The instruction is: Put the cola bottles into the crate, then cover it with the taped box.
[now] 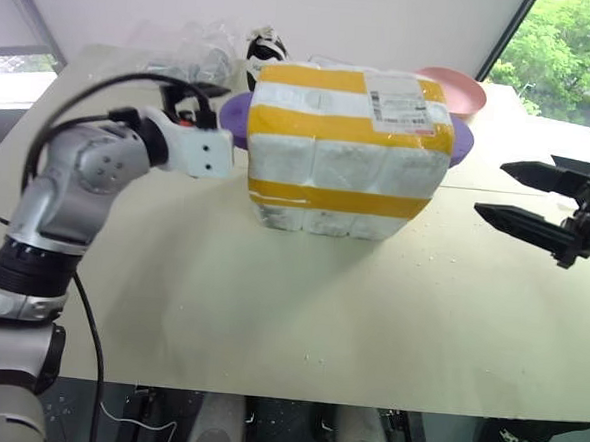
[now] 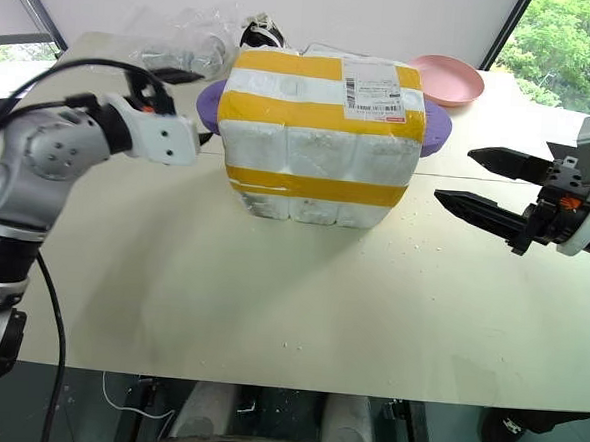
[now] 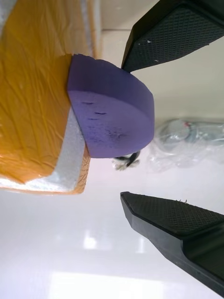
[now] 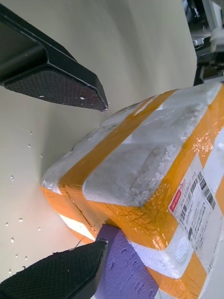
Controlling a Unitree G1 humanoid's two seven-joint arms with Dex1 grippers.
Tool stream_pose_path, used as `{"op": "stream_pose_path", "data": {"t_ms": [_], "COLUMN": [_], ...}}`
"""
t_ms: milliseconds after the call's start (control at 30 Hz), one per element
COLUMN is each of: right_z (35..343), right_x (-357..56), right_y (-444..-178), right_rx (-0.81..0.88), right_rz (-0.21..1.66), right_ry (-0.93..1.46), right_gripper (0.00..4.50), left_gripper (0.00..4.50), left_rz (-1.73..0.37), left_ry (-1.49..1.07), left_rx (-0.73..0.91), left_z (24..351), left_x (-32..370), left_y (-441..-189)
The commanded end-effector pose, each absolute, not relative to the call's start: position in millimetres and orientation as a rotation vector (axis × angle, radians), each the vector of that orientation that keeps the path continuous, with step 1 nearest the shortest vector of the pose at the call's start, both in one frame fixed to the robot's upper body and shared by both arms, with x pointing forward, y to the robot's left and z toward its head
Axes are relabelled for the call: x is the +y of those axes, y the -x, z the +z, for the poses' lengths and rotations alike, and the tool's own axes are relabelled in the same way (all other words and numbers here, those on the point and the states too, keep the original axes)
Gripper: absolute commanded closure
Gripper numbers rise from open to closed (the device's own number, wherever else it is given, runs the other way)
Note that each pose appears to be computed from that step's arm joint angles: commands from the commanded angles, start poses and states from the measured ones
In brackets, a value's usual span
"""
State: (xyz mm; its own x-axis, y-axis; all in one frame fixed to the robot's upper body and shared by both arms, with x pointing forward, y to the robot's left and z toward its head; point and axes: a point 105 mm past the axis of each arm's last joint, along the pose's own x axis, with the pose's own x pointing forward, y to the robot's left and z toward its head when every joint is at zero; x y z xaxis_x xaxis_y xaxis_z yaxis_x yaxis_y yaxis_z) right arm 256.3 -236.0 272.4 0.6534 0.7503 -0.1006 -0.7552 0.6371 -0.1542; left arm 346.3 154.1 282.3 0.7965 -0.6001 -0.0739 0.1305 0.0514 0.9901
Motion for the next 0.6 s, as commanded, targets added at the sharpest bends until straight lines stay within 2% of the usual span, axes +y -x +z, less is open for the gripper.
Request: {"op": "stream_pose_path", "data": {"t_ms": [33, 100, 200, 333, 467, 600], "right_z": [281.2, 279.8, 276.9, 271.7, 264.2, 259.7], "right_x": [-235.8, -236.6, -239.9, -245.9, -253.7, -264.2], "right_y": [-254.6, -255.2, -256.7, -257.9, -254.4, -251.6], "right_rx": [-0.011, -0.006, 0.004, 0.031, 0.089, 0.137], "right_rz": [0.868, 0.868, 0.863, 0.856, 0.876, 0.889], "right_ry": [0.21, 0.21, 0.205, 0.207, 0.203, 0.233], "right_gripper": [0.0, 0.0, 0.0, 0.0, 0.0, 0.0], "left_gripper": [0.26, 0.26, 0.26, 0.26, 0.26, 0.26], "left_rz": [-0.658, -0.751, -0.884, -1.038, -0.991, -1.009], "left_ry": [-1.304, -1.184, -0.834, -0.53, -0.14, -0.115], "left_rx": [-0.376, -0.316, -0.118, 0.105, 0.111, 0.166], "left_z": [287.0, 279.3, 263.6, 250.4, 281.0, 286.5], "left_x": [171.8, 180.2, 204.9, 228.9, 260.0, 276.4], "left_y": [-325.3, -313.4, -294.7, -267.5, -274.6, -272.9]}}
